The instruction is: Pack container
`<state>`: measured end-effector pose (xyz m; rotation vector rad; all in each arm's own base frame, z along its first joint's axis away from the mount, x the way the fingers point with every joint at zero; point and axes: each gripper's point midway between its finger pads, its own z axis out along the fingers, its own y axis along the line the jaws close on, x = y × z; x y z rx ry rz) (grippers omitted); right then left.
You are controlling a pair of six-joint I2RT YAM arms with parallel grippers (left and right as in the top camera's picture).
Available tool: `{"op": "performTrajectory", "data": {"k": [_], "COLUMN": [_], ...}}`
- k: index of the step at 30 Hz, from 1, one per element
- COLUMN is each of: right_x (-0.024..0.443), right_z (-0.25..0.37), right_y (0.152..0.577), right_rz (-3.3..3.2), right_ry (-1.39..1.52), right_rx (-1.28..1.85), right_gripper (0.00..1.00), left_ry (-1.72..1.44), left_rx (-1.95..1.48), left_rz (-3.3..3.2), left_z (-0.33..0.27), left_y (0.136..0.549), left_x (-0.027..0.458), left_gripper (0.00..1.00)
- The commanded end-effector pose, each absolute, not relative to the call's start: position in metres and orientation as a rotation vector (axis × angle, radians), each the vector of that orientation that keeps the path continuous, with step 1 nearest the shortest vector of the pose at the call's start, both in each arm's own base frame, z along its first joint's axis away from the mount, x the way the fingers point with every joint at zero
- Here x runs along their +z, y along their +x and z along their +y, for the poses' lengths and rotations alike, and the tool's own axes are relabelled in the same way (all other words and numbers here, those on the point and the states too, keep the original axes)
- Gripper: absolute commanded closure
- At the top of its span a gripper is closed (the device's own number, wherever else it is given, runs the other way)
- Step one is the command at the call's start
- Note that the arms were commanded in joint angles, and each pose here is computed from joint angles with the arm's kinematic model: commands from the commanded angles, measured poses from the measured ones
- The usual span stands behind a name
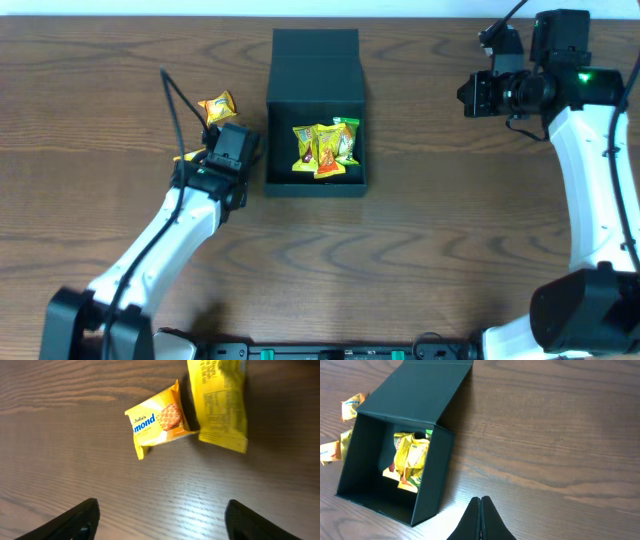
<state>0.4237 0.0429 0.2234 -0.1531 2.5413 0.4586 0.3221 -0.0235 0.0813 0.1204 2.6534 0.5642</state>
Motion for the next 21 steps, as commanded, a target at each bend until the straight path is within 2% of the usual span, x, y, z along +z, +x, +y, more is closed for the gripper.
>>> {"op": "performTrajectory", "data": {"k": [1,8,14,21], "right_x": [0.227,0.227,0.227,0.226], "right_z": [0.048,0.048,0.048,0.048], "right_y": [0.422,0.422,0.421,0.421], "right_rz": [2.529,2.529,2.533,2.536], "right_ry": [-0.189,-0.189,-0.188,-0.187], "right_rx": [0.463,0.463,0.464,0.466], "right_gripper": [0.98,0.98,0.98,0.99], "left_ry": [0.146,0.267,0.311,0.155], "left_rx": [0.633,0.591,0.614,0.578], "left_rz": [2.647,2.577,2.615,2.602], "left_z": [-0.023,-0.052,-0.056,-0.052], "left_y": [0.331,0.352,0.348,0.355], "left_x": [0.073,0.064,0.046,0.043], "left_gripper": [0.22,0.28,0.33,0.36]}}
